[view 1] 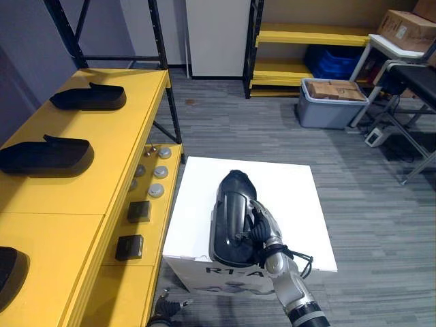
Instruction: Walk over and take plastic housings, then place them on the shelf
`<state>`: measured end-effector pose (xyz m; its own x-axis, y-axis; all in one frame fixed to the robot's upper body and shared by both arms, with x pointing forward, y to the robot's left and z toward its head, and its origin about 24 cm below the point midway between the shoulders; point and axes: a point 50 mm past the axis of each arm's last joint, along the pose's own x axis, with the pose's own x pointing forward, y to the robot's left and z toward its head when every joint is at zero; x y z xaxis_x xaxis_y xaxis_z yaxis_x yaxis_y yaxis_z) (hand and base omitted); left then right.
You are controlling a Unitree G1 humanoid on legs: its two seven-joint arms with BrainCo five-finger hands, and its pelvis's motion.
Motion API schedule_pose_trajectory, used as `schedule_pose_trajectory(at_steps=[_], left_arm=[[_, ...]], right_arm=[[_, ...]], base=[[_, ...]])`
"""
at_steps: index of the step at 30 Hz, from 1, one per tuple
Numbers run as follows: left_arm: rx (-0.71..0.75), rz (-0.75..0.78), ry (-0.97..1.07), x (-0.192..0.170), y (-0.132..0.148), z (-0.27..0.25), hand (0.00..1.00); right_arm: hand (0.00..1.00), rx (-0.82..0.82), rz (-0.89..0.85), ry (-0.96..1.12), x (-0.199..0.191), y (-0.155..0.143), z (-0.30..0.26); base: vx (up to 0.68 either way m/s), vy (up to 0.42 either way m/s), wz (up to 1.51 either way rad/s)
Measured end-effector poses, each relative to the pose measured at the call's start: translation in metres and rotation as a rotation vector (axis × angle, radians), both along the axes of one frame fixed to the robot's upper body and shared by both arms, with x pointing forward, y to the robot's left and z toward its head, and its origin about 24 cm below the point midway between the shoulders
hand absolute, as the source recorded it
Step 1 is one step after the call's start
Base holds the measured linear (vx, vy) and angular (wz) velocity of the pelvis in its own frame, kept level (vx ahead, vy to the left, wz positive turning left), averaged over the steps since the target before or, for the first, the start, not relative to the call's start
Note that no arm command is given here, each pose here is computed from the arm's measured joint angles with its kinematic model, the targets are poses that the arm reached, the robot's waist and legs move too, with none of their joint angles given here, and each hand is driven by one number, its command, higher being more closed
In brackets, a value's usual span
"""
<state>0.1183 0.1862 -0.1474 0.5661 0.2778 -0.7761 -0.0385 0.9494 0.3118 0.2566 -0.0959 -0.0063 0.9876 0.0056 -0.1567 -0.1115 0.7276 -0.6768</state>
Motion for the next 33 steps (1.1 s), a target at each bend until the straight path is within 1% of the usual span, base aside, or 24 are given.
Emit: schedule_pose_trajectory(at_steps=[1, 2, 11, 19, 25, 30, 33], left_arm=[[0.000, 0.001, 0.002, 0.000, 0.000, 0.000, 0.00], [0.001, 0.001, 0.004, 0.000, 0.000, 0.000, 0.00], [0.000, -0.003, 0.025, -0.001, -0.001, -0.002, 0.00], [-0.013, -0.012, 0.033, 0.000, -0.001, -0.003, 0.00], [-0.010, -0.011, 0.031, 0.000, 0.000, -0.003, 0.00], [-0.009, -0.005, 0.024, 0.000, 0.001, -0.002, 0.00], [-0.005, 0.005, -0.005, 0.001, 0.003, 0.002, 0.00]], right_arm=[[0.00, 0.000, -0.008, 0.004, 0.000, -0.001, -0.001], [1.00, -0.002, -0.020, 0.015, -0.002, -0.004, -0.003], [1.00, 0.012, -0.079, 0.005, 0.003, -0.015, -0.001], [1.00, 0.111, -0.081, 0.045, 0.000, -0.014, -0.006], [1.00, 0.154, -0.088, 0.058, -0.002, -0.014, -0.007], [1.00, 0.195, -0.102, 0.023, -0.004, -0.016, 0.001], [1.00, 0.204, -0.107, -0.044, -0.002, -0.018, 0.014]], base=[[0.00, 0.000, 0.00], [0.00, 0.000, 0.00], [0.06, -0.022, 0.00], [0.02, 0.004, 0.00], [-0.02, 0.004, 0.03], [0.00, 0.003, 0.03], [0.01, 0.004, -0.01]])
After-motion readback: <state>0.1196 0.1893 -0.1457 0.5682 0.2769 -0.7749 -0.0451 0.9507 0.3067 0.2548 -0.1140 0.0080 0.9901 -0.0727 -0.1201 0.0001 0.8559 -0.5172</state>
